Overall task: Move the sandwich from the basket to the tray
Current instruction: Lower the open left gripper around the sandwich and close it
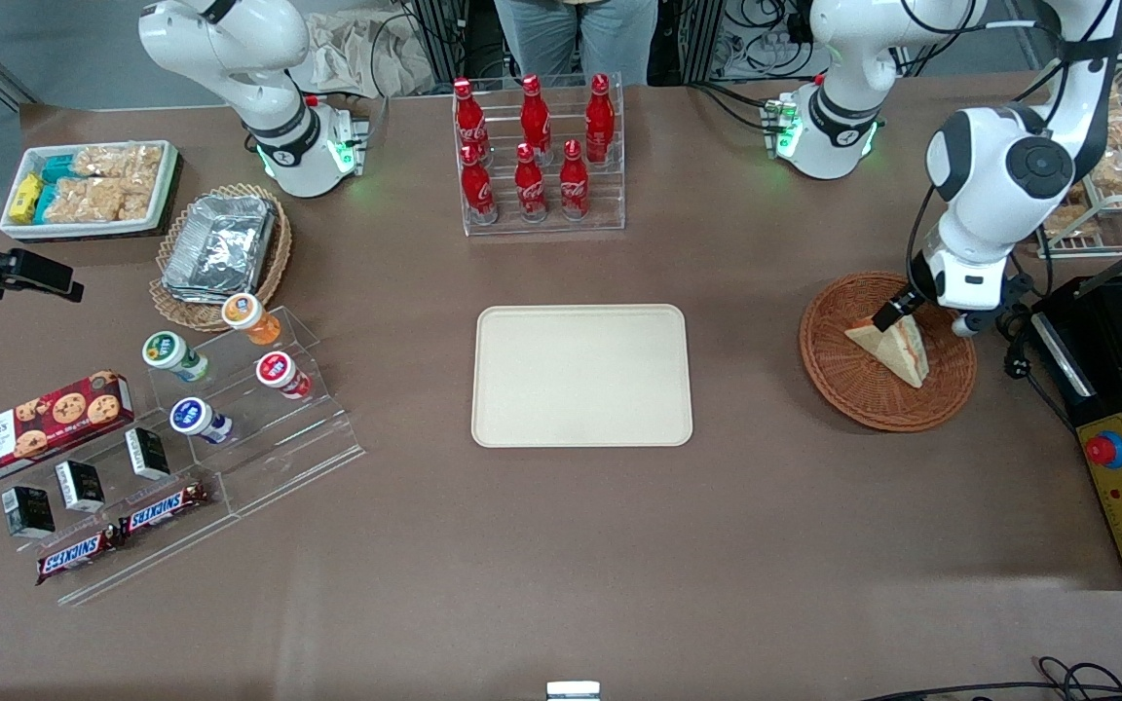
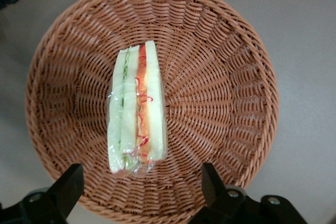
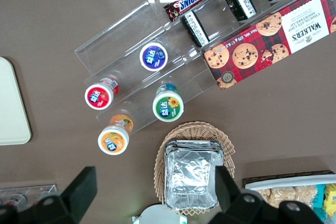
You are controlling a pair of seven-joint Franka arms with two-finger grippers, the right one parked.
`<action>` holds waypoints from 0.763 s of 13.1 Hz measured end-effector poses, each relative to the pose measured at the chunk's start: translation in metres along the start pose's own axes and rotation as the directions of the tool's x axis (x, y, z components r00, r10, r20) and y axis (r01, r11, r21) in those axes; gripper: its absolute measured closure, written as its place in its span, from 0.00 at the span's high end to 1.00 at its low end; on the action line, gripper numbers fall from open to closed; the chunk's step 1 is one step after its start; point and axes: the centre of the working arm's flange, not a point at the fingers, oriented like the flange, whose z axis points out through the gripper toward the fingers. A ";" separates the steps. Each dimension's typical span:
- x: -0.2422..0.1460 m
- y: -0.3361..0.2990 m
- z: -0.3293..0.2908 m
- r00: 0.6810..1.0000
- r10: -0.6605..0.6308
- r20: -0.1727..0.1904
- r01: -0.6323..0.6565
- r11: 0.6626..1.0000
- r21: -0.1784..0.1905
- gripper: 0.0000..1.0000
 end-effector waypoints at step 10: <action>0.012 -0.022 0.046 0.998 -0.057 0.006 0.057 0.998 -0.004 1.00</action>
